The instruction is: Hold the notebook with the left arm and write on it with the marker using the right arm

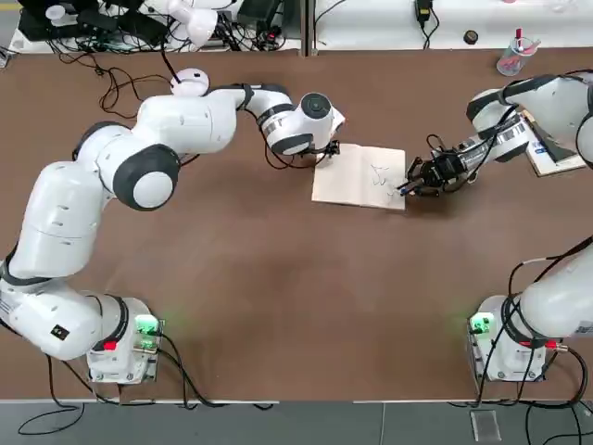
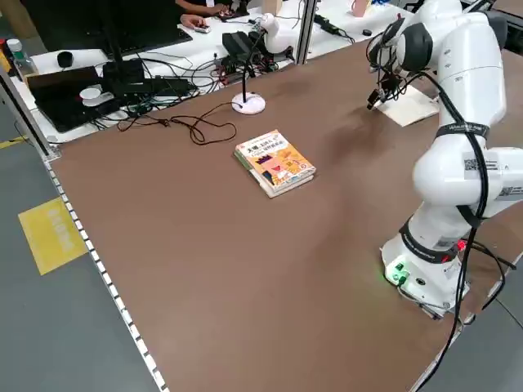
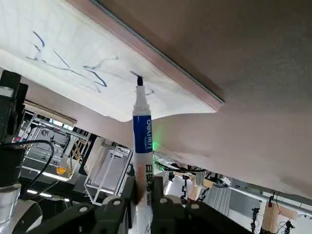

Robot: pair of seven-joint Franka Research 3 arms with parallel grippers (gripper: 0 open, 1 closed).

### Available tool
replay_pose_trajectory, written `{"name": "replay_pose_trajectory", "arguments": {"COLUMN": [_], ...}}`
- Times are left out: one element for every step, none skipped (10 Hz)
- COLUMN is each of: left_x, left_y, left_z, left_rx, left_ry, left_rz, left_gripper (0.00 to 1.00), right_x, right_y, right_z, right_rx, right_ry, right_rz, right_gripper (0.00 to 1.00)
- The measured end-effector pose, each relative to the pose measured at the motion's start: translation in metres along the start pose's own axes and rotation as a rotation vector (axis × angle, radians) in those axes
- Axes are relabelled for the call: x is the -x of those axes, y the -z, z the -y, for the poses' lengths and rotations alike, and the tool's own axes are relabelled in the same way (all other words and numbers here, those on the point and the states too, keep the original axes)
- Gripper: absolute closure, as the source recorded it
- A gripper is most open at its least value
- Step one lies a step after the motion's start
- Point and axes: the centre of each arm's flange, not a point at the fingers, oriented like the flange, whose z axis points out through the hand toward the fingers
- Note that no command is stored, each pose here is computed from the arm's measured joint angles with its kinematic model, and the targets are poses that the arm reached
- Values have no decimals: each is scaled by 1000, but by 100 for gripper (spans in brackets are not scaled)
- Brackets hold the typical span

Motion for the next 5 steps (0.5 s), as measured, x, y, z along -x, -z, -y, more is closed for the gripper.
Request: {"name": "replay_pose_trajectory", "arguments": {"left_x": [0, 0, 0, 0, 0], "left_y": [0, 0, 0, 0, 0], "left_z": [0, 0, 0, 0, 0], "left_rx": [0, 0, 0, 0, 0], "left_ry": [0, 0, 0, 0, 0], "left_rz": [0, 0, 0, 0, 0], "left_gripper": [0, 0, 0, 0, 0], "right_x": [0, 0, 0, 1, 1], "right_y": [0, -1, -1, -2, -3], "right_z": [0, -1, -1, -1, -2], "right_rx": [0, 1, 1, 3, 5], "right_ry": [0, -1, -1, -1, 0], "right_rz": [1, 2, 3, 4, 5], "right_gripper": [82, 82, 82, 82, 82]}}
